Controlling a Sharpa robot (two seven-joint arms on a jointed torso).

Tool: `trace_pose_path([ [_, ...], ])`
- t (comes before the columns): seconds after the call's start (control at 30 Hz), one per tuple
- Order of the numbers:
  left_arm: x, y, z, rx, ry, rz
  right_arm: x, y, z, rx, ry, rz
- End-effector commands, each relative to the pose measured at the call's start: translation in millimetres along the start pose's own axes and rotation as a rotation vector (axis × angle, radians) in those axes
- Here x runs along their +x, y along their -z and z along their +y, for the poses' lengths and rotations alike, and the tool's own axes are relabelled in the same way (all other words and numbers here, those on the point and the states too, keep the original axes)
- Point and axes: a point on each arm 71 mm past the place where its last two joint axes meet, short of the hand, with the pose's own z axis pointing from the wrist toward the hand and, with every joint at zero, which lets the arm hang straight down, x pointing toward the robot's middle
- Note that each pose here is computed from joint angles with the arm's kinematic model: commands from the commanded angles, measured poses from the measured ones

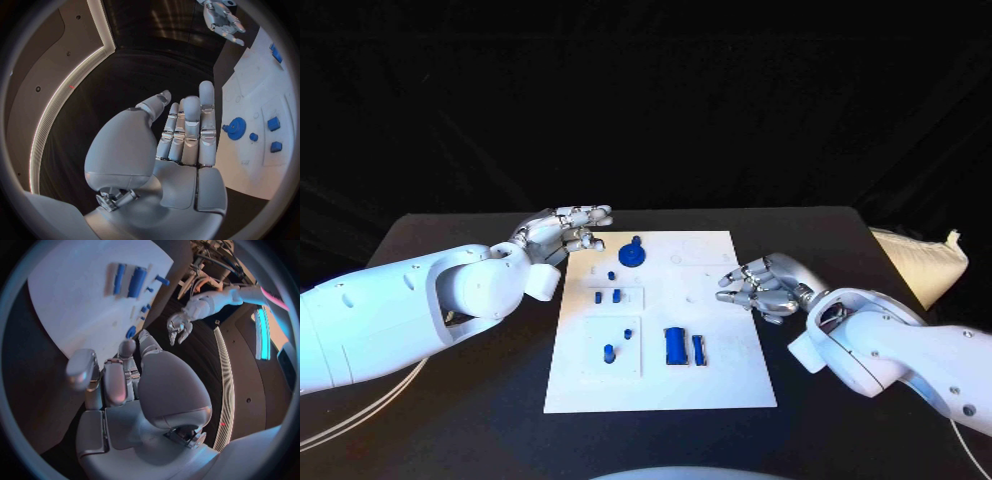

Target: Assemble the parts on the task board

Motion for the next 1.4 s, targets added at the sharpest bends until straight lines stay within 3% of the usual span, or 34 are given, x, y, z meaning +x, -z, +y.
trace_pose_path([
  [0.03, -5.7, -7.5, 0.5, 0.065, -0.006, -0.058, -17.2, -14.8, -1, -0.071, -0.379, -0.054],
  [0.2, -16.2, -20.0, 7.0, 0.097, -0.011, -0.14, -37.3, -44.0, -10, -0.08, -0.512, -0.113],
  [0.4, -29.0, -31.1, 12.3, 0.13, -0.01, -0.225, -48.0, -71.1, -17, -0.106, -0.572, -0.157],
  [0.53, -35.3, -37.8, 16.5, 0.143, -0.012, -0.263, -51.3, -84.8, -20, -0.123, -0.576, -0.172],
  [0.7, -37.9, -44.3, 20.0, 0.151, -0.019, -0.289, -54.1, -91.5, -22, -0.137, -0.558, -0.179],
  [0.73, -35.3, -43.1, 21.8, 0.107, -0.023, -0.249, -54.3, -89.7, -26, -0.073, -0.521, -0.209],
  [0.9, -29.9, -41.5, 23.7, 0.108, -0.043, -0.258, -49.4, -86.8, -21, -0.081, -0.532, -0.225],
  [1.07, -17.1, -37.2, 27.6, 0.113, -0.09, -0.278, -37.8, -79.0, -12, -0.096, -0.557, -0.262],
  [1.4, 28.6, -16.4, 33.6, 0.173, -0.25, -0.342, -4.5, -49.0, 16, -0.106, -0.611, -0.363],
])
